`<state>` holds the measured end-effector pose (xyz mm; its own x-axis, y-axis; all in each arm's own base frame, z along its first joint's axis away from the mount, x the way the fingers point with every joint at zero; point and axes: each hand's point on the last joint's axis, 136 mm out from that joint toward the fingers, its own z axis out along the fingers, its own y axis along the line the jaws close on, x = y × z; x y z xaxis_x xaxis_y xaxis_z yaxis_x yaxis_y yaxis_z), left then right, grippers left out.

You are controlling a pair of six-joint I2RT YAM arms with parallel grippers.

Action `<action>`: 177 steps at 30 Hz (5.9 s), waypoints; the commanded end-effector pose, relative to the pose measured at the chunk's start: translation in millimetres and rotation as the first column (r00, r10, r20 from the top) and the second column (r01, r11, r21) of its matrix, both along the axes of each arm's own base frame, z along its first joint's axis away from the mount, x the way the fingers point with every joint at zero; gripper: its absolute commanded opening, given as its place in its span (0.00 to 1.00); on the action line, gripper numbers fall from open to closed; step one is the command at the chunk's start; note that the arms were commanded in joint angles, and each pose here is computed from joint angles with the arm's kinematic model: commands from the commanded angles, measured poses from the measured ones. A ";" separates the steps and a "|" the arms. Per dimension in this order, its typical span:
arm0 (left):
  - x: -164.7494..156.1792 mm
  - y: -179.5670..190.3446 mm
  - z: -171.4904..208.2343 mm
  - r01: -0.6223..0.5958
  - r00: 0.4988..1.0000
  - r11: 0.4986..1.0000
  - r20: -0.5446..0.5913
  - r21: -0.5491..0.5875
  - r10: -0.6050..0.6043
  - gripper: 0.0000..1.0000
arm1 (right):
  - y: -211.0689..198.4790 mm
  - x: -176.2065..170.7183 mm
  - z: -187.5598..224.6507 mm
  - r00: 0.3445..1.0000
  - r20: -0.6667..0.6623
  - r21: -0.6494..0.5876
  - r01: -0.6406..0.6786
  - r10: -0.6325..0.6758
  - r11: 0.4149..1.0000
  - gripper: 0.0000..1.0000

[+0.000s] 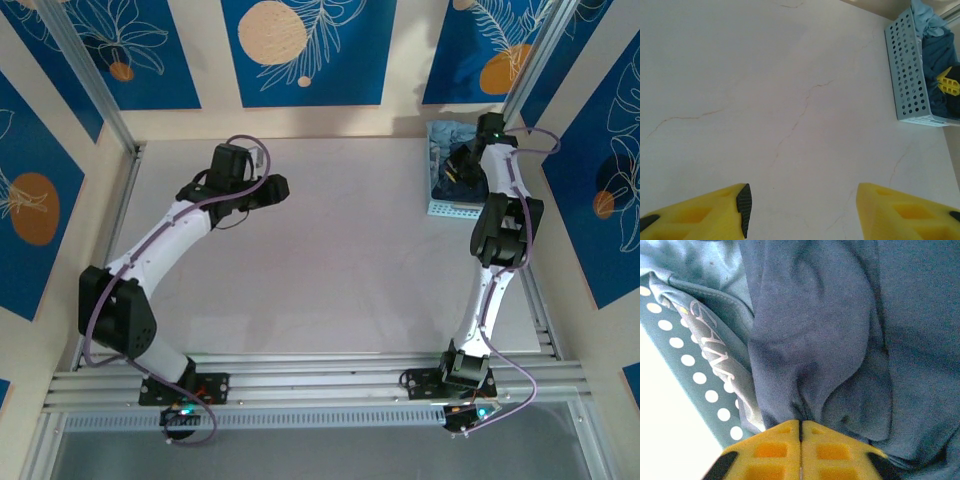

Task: Fold and stack the t-shirts

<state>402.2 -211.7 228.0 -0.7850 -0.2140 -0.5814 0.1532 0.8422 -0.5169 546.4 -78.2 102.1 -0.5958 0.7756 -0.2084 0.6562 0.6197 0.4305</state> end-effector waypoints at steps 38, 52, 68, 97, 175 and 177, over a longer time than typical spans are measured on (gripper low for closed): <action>-8.2 -2.4 6.0 0.036 0.999 0.999 -0.027 0.015 -0.035 0.46 | 114.8 -46.5 420.6 0.520 0.790 -0.378 -0.002 0.324 0.926 0.00; -26.6 93.7 25.8 -0.308 0.951 0.898 0.065 0.313 0.304 0.46 | 314.3 -91.2 333.0 0.502 0.668 -0.229 -0.564 0.550 0.794 0.00; -96.9 29.2 -48.5 0.112 0.965 0.986 -0.250 0.127 -0.078 0.45 | 268.1 -201.9 51.3 0.810 -0.081 0.063 -0.577 0.581 0.814 0.55; -88.5 -64.3 -183.1 0.427 0.857 0.803 -0.469 0.416 -0.212 0.58 | 270.5 -242.6 -7.8 0.764 -0.154 0.198 -0.597 0.626 0.777 0.51; 64.4 116.1 67.6 -0.319 0.948 0.852 0.135 0.415 0.289 0.34 | 257.0 -67.4 171.9 0.821 0.299 -0.090 -0.483 0.486 0.871 0.40; 57.4 119.3 38.0 -0.290 0.951 0.838 0.041 0.463 0.307 0.56 | 259.3 -74.7 146.2 0.839 0.232 -0.087 -0.487 0.493 0.869 0.53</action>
